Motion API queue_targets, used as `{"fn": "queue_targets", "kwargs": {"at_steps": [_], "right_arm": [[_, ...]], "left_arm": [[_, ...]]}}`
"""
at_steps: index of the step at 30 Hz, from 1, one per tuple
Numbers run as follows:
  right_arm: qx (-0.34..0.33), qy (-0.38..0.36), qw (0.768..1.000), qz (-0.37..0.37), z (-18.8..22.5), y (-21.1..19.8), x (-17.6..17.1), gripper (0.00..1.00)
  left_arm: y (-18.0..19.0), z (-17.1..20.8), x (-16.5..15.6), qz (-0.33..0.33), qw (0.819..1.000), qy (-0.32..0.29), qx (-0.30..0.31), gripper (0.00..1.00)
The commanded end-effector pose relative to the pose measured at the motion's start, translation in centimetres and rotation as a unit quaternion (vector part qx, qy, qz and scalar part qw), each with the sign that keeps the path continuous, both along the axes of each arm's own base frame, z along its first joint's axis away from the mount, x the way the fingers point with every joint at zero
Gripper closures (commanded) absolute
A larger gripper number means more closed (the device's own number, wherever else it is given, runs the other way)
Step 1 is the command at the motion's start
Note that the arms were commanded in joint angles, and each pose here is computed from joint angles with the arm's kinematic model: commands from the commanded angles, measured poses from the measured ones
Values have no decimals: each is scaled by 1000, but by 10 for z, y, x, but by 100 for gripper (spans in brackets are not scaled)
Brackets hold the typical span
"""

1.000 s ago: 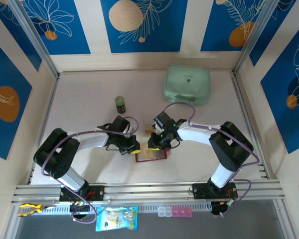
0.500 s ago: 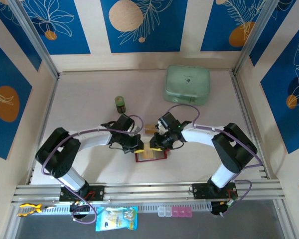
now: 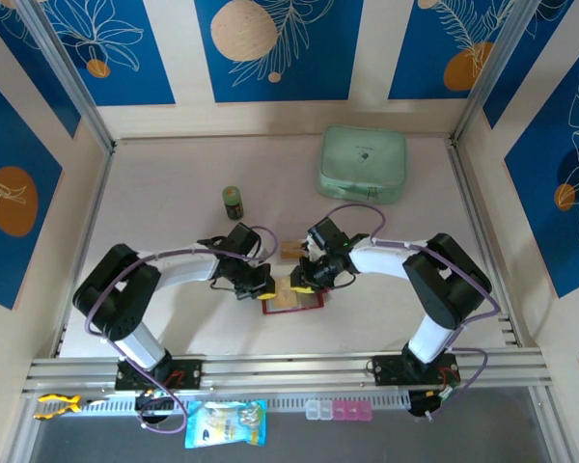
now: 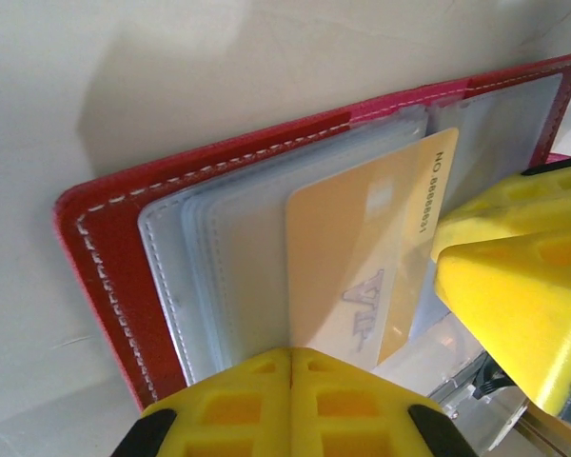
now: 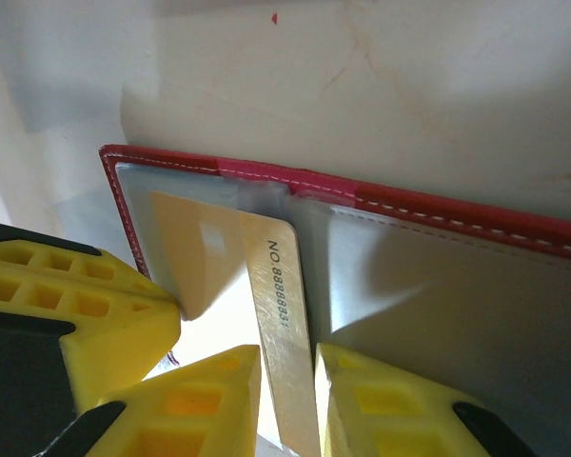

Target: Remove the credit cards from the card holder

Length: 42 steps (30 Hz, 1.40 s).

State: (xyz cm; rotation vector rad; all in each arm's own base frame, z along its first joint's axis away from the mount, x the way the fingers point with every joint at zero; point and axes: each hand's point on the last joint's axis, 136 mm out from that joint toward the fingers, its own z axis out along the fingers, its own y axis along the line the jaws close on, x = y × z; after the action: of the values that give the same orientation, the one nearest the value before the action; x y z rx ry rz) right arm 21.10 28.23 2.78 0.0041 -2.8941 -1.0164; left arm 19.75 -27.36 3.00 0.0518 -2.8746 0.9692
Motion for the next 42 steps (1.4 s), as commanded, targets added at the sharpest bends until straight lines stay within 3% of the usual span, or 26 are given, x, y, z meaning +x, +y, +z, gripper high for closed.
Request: {"fn": "queue_targets", "kwargs": {"at_steps": [1,16,42], "right_arm": [[4,25,1000,0,-5,1,-4,77],[41,20,999,10,0,7,-4,79],[33,-13,999,-8,17,-17,-4,93]], "left_arm": [[3,-6,-3,-7,1000,7,16,96],[6,-14,-6,-8,999,23,32,98],[7,-10,-5,-7,999,16,30,98]]}}
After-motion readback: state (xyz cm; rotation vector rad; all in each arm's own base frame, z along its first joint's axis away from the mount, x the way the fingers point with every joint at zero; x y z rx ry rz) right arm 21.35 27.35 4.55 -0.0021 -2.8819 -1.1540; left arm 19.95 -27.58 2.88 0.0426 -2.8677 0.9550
